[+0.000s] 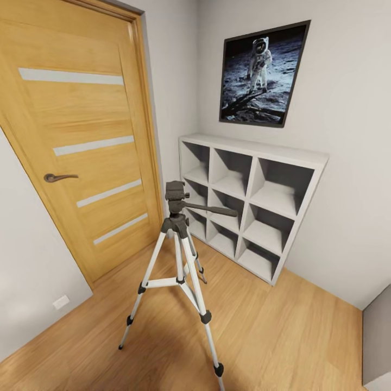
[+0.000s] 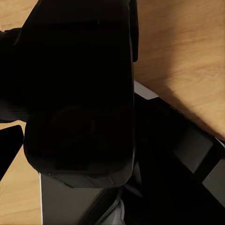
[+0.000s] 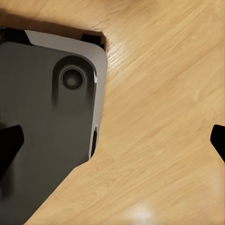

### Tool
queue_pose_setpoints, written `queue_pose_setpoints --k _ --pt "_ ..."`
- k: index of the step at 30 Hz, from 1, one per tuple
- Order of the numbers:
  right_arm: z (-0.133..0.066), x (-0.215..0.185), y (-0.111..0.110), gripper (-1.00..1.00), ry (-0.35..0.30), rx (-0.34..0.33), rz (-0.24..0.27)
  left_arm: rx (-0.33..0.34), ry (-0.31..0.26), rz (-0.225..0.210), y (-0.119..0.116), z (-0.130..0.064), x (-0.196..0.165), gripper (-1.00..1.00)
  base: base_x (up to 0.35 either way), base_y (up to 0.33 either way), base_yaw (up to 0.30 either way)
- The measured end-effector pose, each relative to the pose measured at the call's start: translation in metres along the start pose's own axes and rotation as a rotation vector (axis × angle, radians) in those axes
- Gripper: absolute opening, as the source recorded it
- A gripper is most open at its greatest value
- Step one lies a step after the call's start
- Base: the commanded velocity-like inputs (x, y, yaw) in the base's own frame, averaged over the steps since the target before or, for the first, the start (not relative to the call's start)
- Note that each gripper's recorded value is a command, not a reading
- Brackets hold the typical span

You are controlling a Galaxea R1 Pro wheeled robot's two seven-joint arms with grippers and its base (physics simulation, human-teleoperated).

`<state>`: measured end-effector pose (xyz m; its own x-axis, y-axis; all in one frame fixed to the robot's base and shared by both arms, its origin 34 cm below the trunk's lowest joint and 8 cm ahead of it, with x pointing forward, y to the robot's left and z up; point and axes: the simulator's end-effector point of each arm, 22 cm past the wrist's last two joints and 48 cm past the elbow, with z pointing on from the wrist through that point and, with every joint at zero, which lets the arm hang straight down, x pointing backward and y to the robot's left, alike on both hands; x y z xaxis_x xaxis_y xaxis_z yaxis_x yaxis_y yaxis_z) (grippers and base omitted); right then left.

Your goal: Attach the digital camera to the camera tripod in the bedroom.

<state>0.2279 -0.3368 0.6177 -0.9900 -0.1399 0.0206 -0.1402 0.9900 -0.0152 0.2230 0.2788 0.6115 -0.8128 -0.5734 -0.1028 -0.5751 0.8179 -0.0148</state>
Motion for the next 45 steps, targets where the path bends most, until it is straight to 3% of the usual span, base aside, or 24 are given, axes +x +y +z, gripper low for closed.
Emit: queue_pose_setpoints --k 7,36,41,43,45 --pt "0.0 -0.011 0.0 1.0 -0.05 0.0 -0.01 0.0 0.001 0.0 0.0 0.0 0.0 -1.0 0.0 0.0 0.0" --pt "-0.002 -0.027 -0.007 1.0 -0.086 0.003 -0.034 0.0 0.001 0.001 0.0 0.0 0.001 -1.0 0.032 0.0 0.0" --pt "-0.026 -0.124 -0.031 1.0 -0.204 0.053 -0.031 0.001 0.002 0.001 -0.001 0.0 0.001 -1.0 0.0 0.0 0.0" --pt "-0.047 -0.171 -0.04 1.0 -0.231 0.078 -0.017 0.001 0.002 0.001 -0.001 0.0 0.001 -1.0 0.0 0.0 0.0" --pt "-0.092 -0.26 -0.042 1.0 -0.317 0.093 0.004 0.002 0.002 0.001 -0.001 0.0 0.001 -1.0 0.0 0.0 0.0"
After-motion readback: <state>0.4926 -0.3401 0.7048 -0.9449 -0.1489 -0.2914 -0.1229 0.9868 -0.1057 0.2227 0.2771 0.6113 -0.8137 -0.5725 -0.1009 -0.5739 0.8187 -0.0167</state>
